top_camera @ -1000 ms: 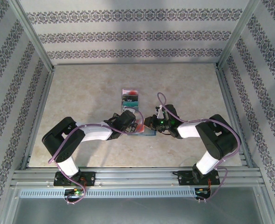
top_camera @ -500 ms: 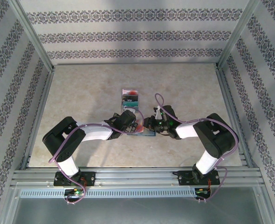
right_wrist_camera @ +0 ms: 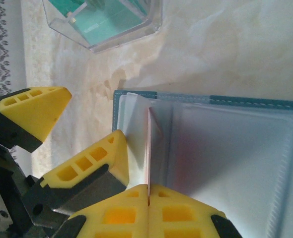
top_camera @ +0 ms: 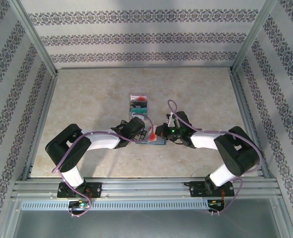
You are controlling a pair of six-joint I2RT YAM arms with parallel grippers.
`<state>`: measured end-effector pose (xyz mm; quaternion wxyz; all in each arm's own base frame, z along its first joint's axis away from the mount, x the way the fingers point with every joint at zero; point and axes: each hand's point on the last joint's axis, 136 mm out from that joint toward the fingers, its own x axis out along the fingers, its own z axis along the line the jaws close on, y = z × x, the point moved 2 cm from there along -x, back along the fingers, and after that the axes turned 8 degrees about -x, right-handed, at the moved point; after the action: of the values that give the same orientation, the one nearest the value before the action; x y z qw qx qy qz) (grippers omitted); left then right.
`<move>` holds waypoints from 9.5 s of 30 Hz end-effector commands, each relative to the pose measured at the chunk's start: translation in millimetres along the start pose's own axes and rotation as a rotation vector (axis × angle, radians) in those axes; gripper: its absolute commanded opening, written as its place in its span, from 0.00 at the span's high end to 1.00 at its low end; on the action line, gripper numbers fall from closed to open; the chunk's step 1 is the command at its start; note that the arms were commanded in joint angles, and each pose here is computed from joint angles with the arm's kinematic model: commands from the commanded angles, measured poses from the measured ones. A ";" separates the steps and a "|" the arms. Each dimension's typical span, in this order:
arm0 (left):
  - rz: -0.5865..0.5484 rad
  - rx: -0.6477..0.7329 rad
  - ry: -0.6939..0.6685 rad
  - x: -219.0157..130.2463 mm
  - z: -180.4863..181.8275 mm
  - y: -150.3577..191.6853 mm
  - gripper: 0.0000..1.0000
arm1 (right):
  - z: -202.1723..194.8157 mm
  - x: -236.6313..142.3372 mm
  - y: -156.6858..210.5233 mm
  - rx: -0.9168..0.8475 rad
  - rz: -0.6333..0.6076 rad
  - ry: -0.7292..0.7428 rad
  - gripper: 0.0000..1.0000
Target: Take the credit cards out of the card holder
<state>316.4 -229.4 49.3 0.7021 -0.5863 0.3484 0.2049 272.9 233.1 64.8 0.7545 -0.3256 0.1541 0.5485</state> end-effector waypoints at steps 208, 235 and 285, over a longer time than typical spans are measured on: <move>0.076 0.598 1.007 -193.3 -25.5 -110.7 0.40 | 174.3 -93.3 12.7 -0.784 -0.063 -0.526 1.00; 0.193 0.659 1.114 -192.9 -30.7 -89.1 0.79 | 179.7 -91.7 13.1 -0.848 -0.034 -0.532 1.00; -0.301 0.814 0.631 -52.1 24.1 -185.7 1.00 | 37.1 -140.2 -56.2 -0.456 -0.455 0.449 0.02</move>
<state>398.8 -239.9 199.6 0.7388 -0.3591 0.5396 -0.1845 268.9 160.5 189.9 0.7037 -0.6232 0.0758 0.3329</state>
